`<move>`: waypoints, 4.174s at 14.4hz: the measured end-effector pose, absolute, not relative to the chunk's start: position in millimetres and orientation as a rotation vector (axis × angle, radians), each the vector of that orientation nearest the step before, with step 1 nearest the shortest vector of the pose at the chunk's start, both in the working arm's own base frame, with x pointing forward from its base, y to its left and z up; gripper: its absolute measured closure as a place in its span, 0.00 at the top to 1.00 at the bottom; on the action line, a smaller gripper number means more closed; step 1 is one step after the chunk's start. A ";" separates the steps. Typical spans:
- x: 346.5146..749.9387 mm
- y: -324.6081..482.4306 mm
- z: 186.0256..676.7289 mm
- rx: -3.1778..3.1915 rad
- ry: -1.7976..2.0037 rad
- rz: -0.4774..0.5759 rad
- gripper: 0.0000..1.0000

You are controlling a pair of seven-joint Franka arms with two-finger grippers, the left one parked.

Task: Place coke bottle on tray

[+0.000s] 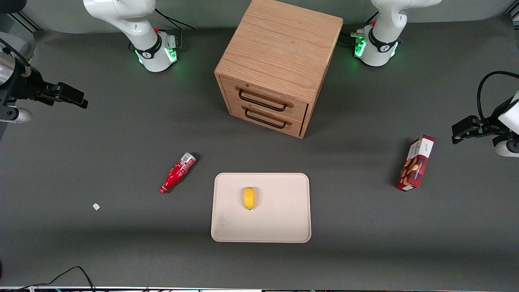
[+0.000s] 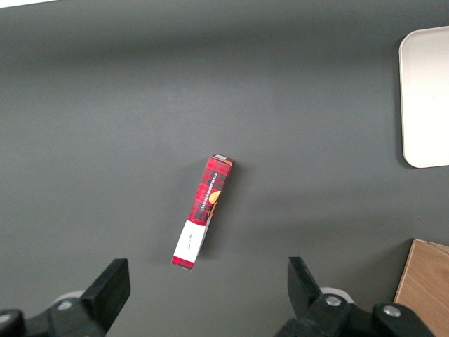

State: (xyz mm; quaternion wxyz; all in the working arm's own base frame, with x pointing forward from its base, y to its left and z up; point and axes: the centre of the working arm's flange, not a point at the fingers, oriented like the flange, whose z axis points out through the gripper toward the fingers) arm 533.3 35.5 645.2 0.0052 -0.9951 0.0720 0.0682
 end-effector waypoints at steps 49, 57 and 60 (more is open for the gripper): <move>585.4 145.9 179.5 -2.975 0.836 0.138 0.56; 618.6 157.5 316.9 -3.092 0.597 0.176 0.56; 629.1 159.1 434.4 -3.127 0.452 0.190 0.56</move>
